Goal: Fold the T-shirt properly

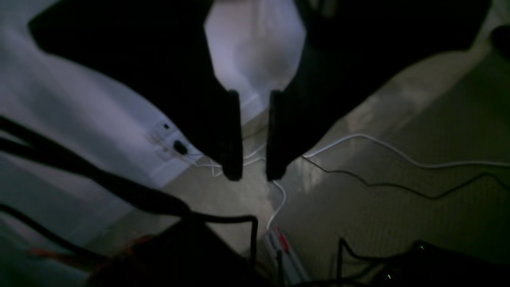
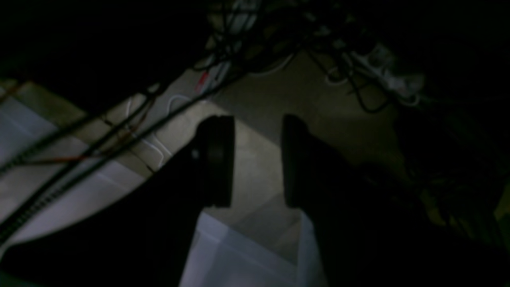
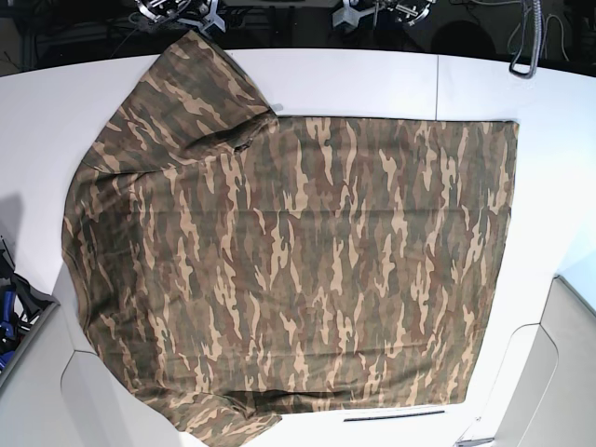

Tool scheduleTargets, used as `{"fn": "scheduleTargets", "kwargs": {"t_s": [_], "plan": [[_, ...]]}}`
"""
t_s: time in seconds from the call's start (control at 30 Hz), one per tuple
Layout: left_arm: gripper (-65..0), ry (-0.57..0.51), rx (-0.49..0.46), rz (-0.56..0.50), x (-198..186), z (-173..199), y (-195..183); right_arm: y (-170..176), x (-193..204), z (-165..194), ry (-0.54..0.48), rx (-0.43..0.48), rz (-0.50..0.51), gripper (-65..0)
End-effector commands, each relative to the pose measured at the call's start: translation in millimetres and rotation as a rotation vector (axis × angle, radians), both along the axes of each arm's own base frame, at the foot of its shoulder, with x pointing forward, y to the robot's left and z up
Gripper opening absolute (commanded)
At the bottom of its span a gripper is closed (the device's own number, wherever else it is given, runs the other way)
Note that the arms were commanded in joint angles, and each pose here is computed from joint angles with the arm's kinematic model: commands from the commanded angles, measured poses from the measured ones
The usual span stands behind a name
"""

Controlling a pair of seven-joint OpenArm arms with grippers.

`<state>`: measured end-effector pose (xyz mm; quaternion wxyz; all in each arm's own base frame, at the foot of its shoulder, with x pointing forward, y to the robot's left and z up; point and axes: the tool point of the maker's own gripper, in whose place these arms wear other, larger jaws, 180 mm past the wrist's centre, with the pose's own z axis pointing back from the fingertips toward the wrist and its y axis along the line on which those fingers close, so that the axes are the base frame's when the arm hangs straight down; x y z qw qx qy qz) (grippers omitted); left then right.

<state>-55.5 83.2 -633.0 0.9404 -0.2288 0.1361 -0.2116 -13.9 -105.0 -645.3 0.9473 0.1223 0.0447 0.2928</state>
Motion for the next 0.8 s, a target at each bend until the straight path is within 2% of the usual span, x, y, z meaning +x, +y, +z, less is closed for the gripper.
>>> {"fn": "scheduleTargets", "kwargs": {"t_s": [0.0,0.13,0.23,0.47,0.57,0.77], "plan": [[-51.4,0.013,-0.013,-0.004,-8,3,3,-2,-3,1,0.005,0.004,-0.001,-46.0],[-51.4,-0.004,-0.049,-0.012,-23,11,6,-7,-21,4,0.041,0.025,0.006,-46.0],[-51.4,-0.037,-0.068,0.006,-27,19,10,-11,-28,11,0.045,0.065,-0.033,-46.0],[-51.4,-0.093,-0.101,-0.007,-43,43,22,-33,-42,38,-0.013,0.108,-0.051,-46.0],[-51.4,-0.123,-0.101,0.024,-43,53,27,-42,-49,54,-0.043,0.115,-0.032,-46.0],[-51.4,-0.256,-0.080,0.145,-13,78,45,-44,-53,94,-0.113,0.169,0.068,-46.0]]}}
